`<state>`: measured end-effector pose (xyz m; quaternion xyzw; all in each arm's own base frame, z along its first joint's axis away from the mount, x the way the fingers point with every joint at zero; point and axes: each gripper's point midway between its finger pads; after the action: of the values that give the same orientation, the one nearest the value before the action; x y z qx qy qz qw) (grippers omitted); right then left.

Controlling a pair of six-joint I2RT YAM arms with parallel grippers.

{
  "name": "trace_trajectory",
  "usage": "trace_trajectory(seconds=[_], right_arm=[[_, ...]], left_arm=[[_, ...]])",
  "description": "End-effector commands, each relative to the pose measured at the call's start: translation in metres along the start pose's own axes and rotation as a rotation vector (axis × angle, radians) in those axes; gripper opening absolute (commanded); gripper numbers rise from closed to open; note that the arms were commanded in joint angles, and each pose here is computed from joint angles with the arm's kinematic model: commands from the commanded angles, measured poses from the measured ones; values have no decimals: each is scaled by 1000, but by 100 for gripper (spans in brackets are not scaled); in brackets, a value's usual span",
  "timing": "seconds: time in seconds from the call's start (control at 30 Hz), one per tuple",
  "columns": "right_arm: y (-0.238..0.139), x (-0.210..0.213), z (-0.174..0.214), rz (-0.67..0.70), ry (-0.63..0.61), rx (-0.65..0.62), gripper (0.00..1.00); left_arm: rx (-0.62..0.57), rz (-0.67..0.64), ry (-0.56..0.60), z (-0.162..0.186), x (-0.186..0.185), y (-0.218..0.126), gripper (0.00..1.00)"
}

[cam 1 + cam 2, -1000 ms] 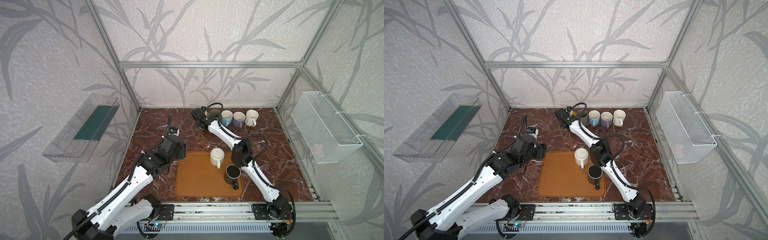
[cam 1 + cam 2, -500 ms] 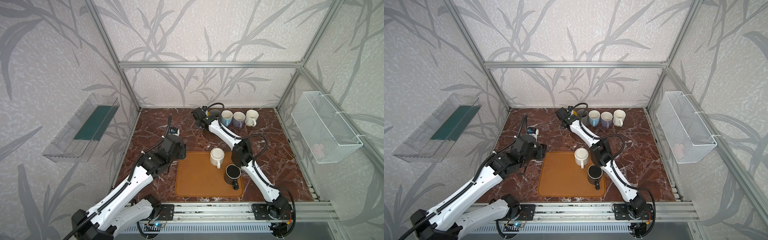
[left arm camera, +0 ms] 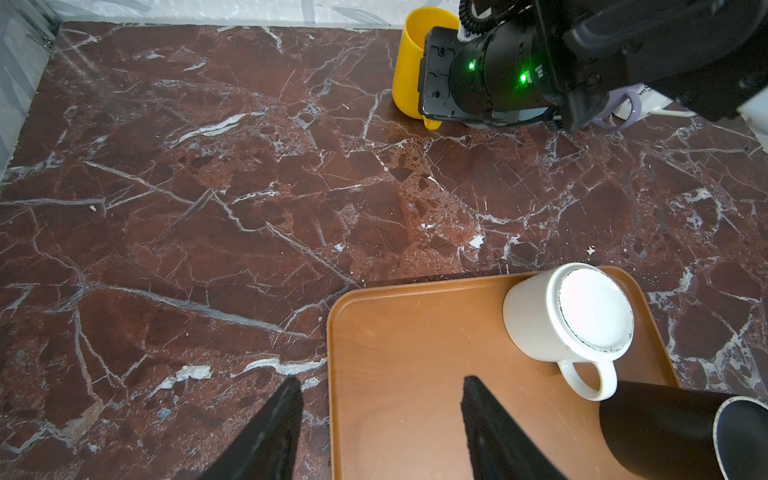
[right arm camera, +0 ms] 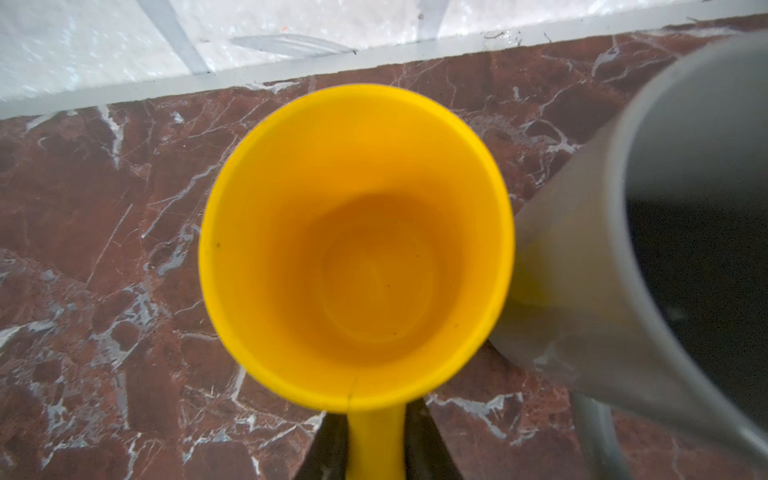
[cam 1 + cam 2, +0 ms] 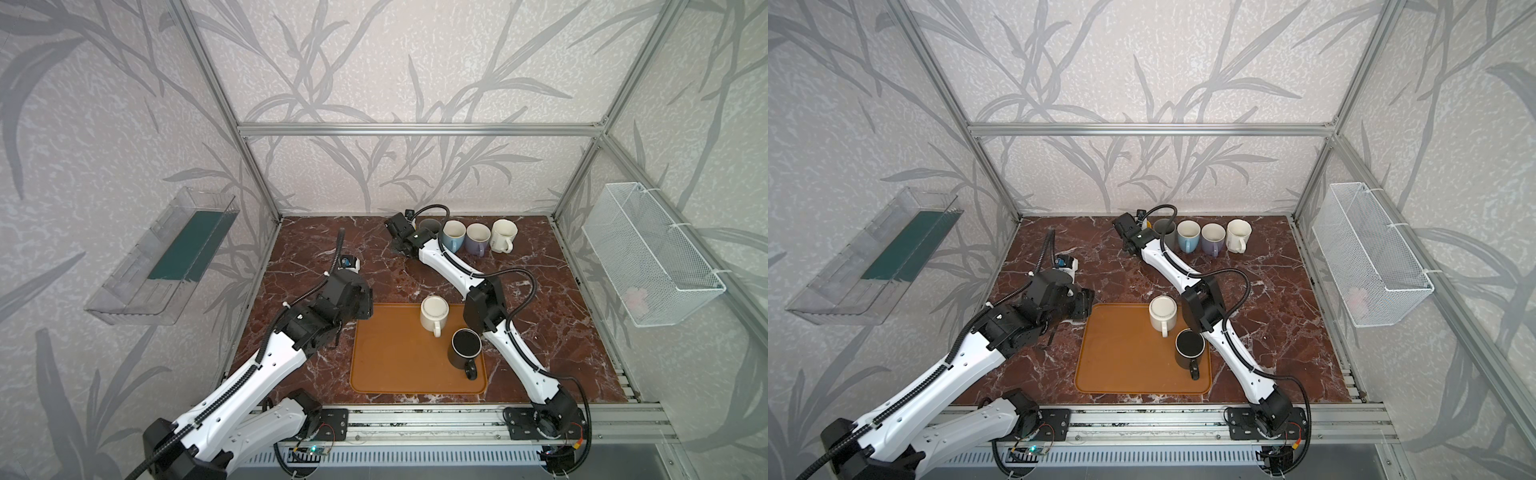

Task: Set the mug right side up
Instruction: 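Lower the yellow mug upright beside the grey mug with the right gripper, then open the right gripper and lift it away from the yellow mug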

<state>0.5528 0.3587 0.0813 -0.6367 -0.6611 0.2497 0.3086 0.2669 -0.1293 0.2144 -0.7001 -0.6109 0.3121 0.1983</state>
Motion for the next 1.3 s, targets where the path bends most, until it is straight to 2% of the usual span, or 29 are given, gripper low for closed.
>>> trace_trajectory(seconds=[0.0,0.37,0.77,1.0,1.27], right_arm=[[-13,1,-22,-17,29,-48,23],[-18,2,-24,-26,22,-48,30],[-31,4,-26,-52,26,-46,30],[-47,7,-37,-72,-16,-67,30],[-86,4,-57,-103,-62,-107,31]], left_arm=[[19,-16,-4,5,3,0,63],[23,-9,-2,4,0,1,63],[23,-3,3,0,-4,0,63],[24,-1,5,-2,-7,0,63],[21,19,6,-4,-12,0,63]])
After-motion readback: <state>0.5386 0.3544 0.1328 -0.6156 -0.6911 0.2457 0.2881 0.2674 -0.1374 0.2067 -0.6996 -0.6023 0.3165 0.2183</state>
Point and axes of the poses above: each gripper's point midway between its finger pads, its own y axis out along the fingers, its own x axis along the line the jaws close on, z = x × y, and after that the axes turned 5 degrees about -y, right-handed
